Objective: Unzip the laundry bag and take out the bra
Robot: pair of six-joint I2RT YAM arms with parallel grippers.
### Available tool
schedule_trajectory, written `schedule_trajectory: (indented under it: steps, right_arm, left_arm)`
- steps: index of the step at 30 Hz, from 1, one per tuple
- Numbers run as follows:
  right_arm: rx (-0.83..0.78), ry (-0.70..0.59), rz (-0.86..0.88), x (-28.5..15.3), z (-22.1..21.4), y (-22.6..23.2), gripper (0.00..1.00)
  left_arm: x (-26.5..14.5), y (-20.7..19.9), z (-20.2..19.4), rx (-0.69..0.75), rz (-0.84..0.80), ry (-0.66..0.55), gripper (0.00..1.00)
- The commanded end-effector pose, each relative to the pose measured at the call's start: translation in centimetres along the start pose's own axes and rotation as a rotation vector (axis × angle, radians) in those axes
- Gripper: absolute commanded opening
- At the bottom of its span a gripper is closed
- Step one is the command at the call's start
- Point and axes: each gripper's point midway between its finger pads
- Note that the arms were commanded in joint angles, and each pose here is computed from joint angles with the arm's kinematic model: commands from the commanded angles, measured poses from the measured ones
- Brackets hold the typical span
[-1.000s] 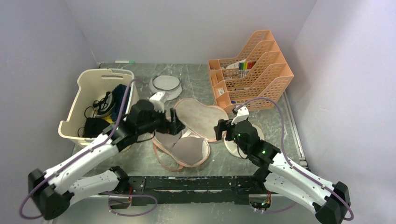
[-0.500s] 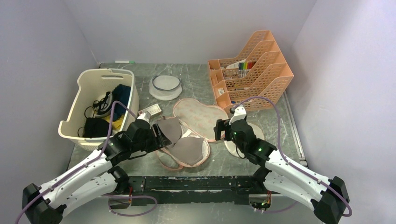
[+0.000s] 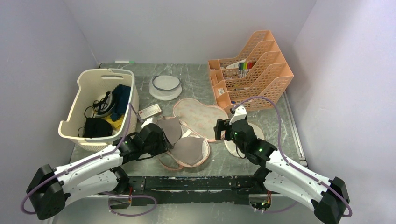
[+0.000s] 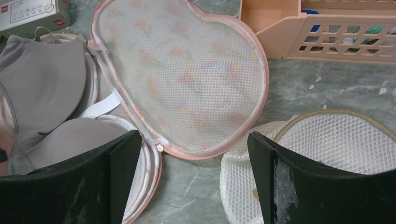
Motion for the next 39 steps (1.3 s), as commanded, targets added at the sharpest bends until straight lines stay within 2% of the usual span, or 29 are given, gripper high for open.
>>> schedule_trajectory:
  steps: [1, 9, 17, 23, 26, 31, 35, 39]
  right_arm:
    - [0.019, -0.026, -0.002, 0.1, 0.5, 0.0, 0.85]
    - [0.022, -0.029, 0.004, 0.0, 0.5, 0.1, 0.85]
    - [0.022, -0.028, 0.006, 0.1, 0.4, 0.1, 0.84]
    - [0.020, -0.026, 0.006, 0.1, 0.4, 0.1, 0.84]
    - [0.022, -0.027, 0.005, 0.1, 0.4, 0.1, 0.84]
    - [0.022, -0.028, 0.006, 0.1, 0.4, 0.1, 0.84]
    - [0.023, -0.029, 0.001, 0.1, 0.3, 0.0, 0.84]
    - [0.028, -0.037, 0.004, 0.0, 0.5, 0.0, 0.84]
  left_arm:
    - [1.3, -1.1, 0.5, 0.014, -0.008, -0.034, 0.59]
    - [2.5, -1.3, 1.2, 0.013, 0.031, -0.071, 0.53]
    - [3.1, -2.1, 1.0, 0.014, -0.006, -0.059, 0.44]
    - [2.4, -2.3, 1.8, 0.030, 0.005, -0.083, 0.22]
    - [1.3, -3.1, 2.8, 0.037, -0.011, -0.112, 0.14]
    - [-1.7, -5.5, 5.1, 0.026, -0.105, -0.190, 0.07]
    - [-4.5, -8.0, 7.5, 0.082, -0.137, -0.235, 0.07]
    - [-8.5, -10.5, 11.6, 0.174, -0.125, -0.332, 0.07]
Point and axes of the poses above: each gripper's point midway between its finger pads, its own x axis out along the fingers, its own y axis along the line the jaws close on, z = x × y, and after that the axes turned 4 degrees about x, right-handed
